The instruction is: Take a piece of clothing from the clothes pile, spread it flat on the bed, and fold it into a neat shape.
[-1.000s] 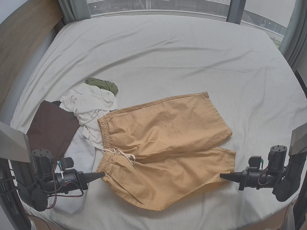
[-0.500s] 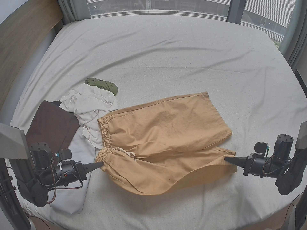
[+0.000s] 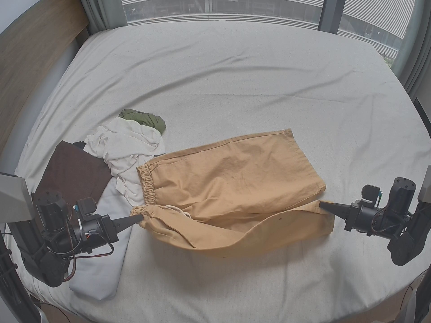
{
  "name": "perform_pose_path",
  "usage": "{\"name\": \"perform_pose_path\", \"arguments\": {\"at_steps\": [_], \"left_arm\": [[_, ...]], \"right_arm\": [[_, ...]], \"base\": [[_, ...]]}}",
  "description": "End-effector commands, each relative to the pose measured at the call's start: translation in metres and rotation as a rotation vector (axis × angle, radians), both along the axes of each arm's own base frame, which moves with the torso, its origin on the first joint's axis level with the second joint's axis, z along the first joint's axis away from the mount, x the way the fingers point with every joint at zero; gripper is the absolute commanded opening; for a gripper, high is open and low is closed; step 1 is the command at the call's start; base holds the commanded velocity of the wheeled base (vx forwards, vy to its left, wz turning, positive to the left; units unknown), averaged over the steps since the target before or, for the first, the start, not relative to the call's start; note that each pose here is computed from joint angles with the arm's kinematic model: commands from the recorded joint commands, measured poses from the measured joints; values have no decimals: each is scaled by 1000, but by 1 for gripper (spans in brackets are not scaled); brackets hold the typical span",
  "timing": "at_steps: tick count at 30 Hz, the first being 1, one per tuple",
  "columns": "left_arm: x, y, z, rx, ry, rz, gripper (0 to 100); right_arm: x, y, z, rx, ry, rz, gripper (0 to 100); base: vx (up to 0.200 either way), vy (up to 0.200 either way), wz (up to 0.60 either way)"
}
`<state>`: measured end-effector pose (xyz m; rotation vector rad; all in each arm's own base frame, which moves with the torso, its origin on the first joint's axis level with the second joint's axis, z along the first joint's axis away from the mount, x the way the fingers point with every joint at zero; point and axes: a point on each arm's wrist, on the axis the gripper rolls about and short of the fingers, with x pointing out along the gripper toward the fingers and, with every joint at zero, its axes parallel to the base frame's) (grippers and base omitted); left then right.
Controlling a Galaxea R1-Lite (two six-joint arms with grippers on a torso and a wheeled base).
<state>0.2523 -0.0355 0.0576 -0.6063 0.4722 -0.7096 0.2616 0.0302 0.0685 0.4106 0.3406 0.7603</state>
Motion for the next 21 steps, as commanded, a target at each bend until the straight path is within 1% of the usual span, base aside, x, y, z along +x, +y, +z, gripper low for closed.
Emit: {"name": "perform_pose_path", "arguments": {"at_steps": [1, 6, 9, 15, 19, 21], "left_arm": [[0, 0, 2, -1, -9, 0, 0], [1, -1, 3, 5, -15, 20, 0], [3, 1, 10, 2, -51, 30, 0], [2, 1, 19, -5, -86, 34, 0], [5, 0, 21, 4, -97, 80, 0], [5, 0, 21, 4, -97, 82, 0]], "right_arm": [[2, -1, 6, 9, -21, -5, 0], [5, 0, 19, 34, -58, -13, 0], [6, 2, 24, 38, -81, -10, 0], [13, 2, 27, 40, -104, -13, 0], [24, 2, 36, 58, -141, -20, 0], [27, 2, 38, 71, -144, -21, 0]], "base": [[0, 0, 0], [0, 0, 0], [0, 0, 0], [0, 0, 0], [0, 0, 0], [0, 0, 0]]}}
